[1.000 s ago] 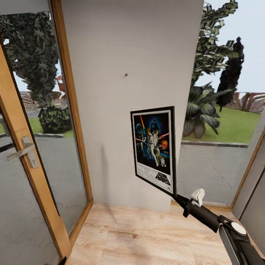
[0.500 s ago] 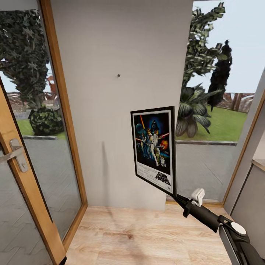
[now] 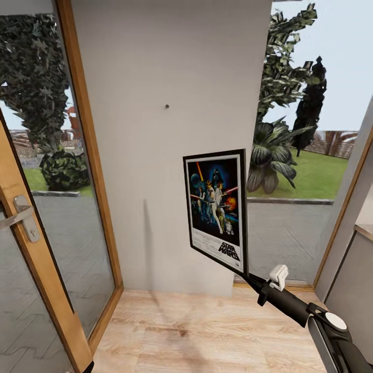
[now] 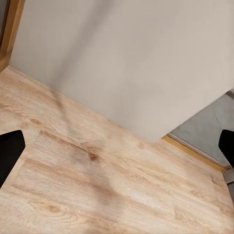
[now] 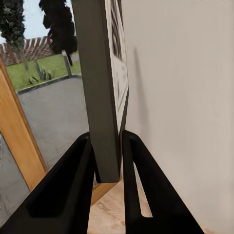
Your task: Pick up the poster from the kitchen countertop and hang it on one of the wall nails in the kitchen.
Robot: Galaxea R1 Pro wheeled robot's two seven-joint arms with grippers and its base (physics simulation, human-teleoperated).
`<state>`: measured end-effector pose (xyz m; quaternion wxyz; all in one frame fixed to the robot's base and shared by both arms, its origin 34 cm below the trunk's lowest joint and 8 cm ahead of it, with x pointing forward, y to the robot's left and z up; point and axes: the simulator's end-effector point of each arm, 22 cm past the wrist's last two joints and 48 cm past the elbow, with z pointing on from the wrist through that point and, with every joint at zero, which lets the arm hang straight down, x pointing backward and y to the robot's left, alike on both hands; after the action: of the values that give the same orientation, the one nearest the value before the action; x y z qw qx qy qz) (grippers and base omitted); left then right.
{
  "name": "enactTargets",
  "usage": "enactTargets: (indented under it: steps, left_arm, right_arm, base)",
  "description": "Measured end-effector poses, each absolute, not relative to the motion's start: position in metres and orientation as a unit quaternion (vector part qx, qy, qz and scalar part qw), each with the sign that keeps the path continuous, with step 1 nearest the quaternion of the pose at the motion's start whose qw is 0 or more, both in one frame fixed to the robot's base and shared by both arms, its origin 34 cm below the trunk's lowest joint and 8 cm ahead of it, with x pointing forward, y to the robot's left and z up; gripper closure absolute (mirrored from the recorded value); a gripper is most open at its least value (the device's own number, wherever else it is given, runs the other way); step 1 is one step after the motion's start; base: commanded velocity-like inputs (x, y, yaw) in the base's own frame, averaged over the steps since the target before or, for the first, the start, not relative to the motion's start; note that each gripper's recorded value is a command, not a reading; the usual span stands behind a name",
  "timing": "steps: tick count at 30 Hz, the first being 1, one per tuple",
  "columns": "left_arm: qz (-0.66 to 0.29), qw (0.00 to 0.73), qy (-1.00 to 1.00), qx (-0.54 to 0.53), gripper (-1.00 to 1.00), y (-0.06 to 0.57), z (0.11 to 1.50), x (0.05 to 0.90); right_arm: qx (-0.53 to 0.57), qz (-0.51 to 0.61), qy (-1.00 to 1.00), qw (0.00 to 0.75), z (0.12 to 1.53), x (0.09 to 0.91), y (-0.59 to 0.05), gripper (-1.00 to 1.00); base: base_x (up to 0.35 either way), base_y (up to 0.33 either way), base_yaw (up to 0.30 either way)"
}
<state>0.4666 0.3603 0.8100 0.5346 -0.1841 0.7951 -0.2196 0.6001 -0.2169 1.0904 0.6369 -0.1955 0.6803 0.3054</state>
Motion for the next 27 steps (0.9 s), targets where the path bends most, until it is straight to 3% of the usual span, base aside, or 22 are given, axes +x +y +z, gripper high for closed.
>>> enactTargets:
  steps: [9,27]
  left_arm:
    - [-0.220,0.535,0.795,-0.184,-1.00,0.360,0.810,0.467]
    - [-0.219,0.535,0.795,-0.183,-1.00,0.360,0.810,0.467]
  right_arm:
    - [-0.248,0.333,0.672,0.613,1.088,0.590,-0.166,1.00]
    - [-0.281,0.372,0.654,0.596,1.140,0.589,-0.146,1.00]
  base:
    - [0.000,0.000,0.000]
    - [0.000,0.000,0.000]
